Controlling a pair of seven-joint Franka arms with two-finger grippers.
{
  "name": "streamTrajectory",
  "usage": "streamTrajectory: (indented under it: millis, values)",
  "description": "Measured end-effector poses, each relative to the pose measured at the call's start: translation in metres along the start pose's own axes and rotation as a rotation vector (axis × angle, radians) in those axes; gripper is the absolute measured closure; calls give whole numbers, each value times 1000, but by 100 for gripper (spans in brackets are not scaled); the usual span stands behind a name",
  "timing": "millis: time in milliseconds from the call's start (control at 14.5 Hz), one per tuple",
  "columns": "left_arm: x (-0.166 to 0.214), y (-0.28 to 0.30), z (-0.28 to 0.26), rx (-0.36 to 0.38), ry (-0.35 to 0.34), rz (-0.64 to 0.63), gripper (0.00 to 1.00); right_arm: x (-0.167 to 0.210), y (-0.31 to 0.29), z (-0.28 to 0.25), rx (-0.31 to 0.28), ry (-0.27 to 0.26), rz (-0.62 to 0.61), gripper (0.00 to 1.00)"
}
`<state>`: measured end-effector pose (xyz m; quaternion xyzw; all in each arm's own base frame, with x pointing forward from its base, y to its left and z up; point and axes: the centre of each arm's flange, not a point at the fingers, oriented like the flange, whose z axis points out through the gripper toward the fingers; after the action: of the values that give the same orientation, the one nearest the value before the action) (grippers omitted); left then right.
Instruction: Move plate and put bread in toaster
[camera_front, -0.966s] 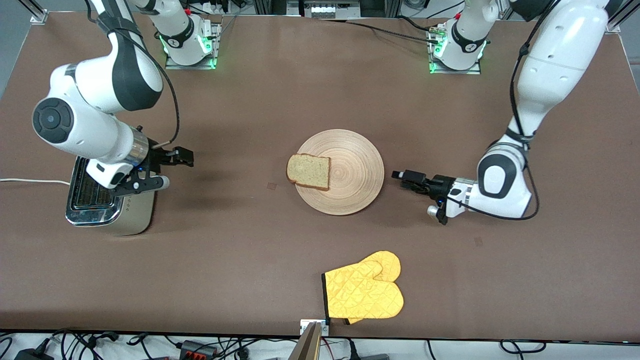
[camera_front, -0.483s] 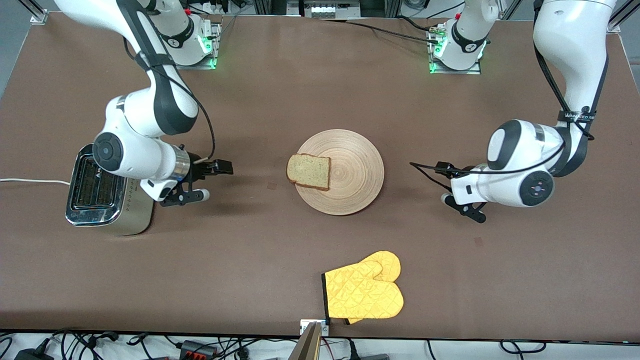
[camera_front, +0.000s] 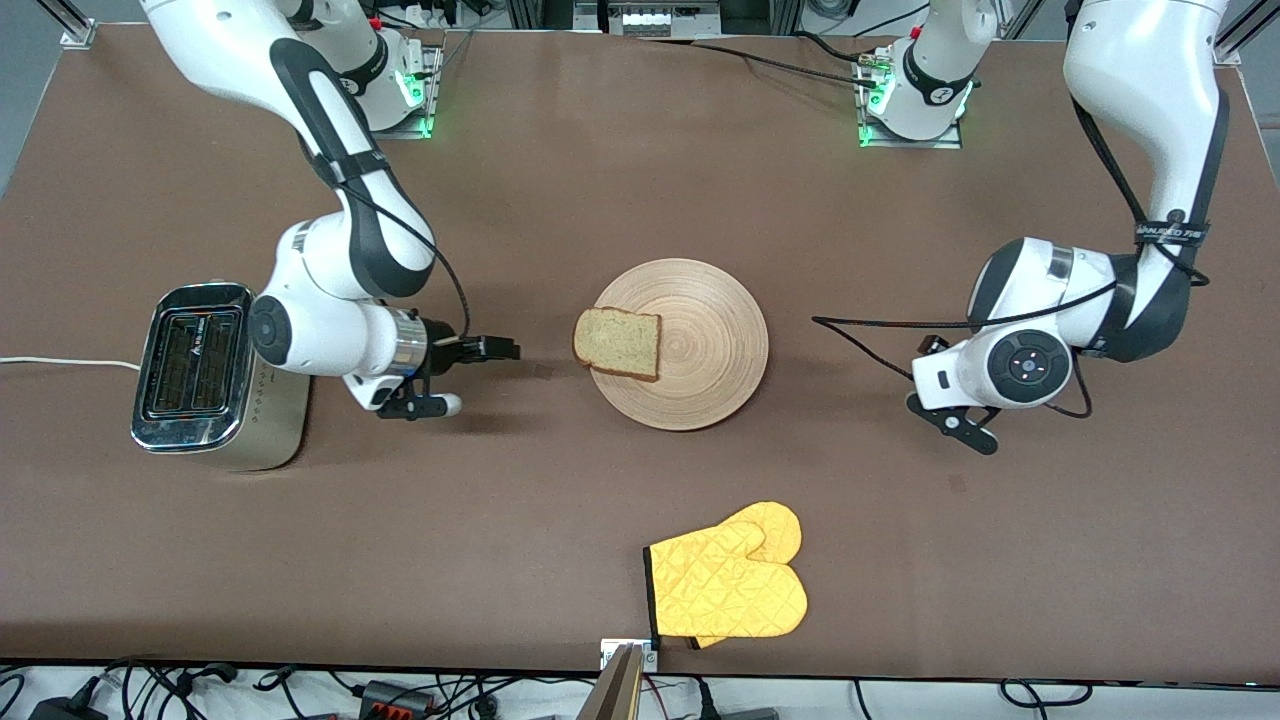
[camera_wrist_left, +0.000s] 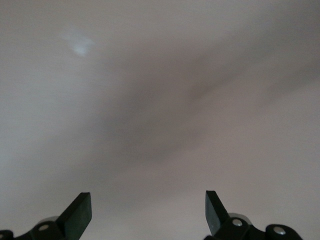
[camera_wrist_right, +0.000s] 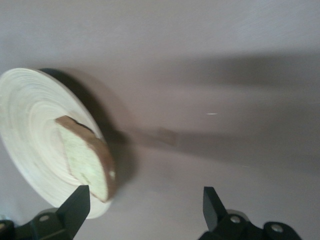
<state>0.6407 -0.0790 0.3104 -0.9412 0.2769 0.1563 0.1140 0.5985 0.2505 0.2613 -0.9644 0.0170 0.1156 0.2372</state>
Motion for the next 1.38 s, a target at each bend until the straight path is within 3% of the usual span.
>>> streamTrajectory:
  millis: [207,414,759,897,1034,1379]
  values:
    - [-13,-41,-75,94,58,-66,0,-2,-10,37,31,-6,24,0]
    - [-26,-60,-132,123,128,-117,0,-7,-19,69,81,-20,48,0]
    - [-45,-69,-225,49,354,-177,0,-11,-20,92,144,-51,96,0]
    - [-62,-80,-255,62,411,-209,0,-12,-23,94,162,-54,99,0]
    - [-76,-88,-265,48,421,-253,0,-14,-27,96,166,-58,96,0]
    - [-94,-108,-237,-116,391,-372,0,-18,-29,109,157,-75,89,0]
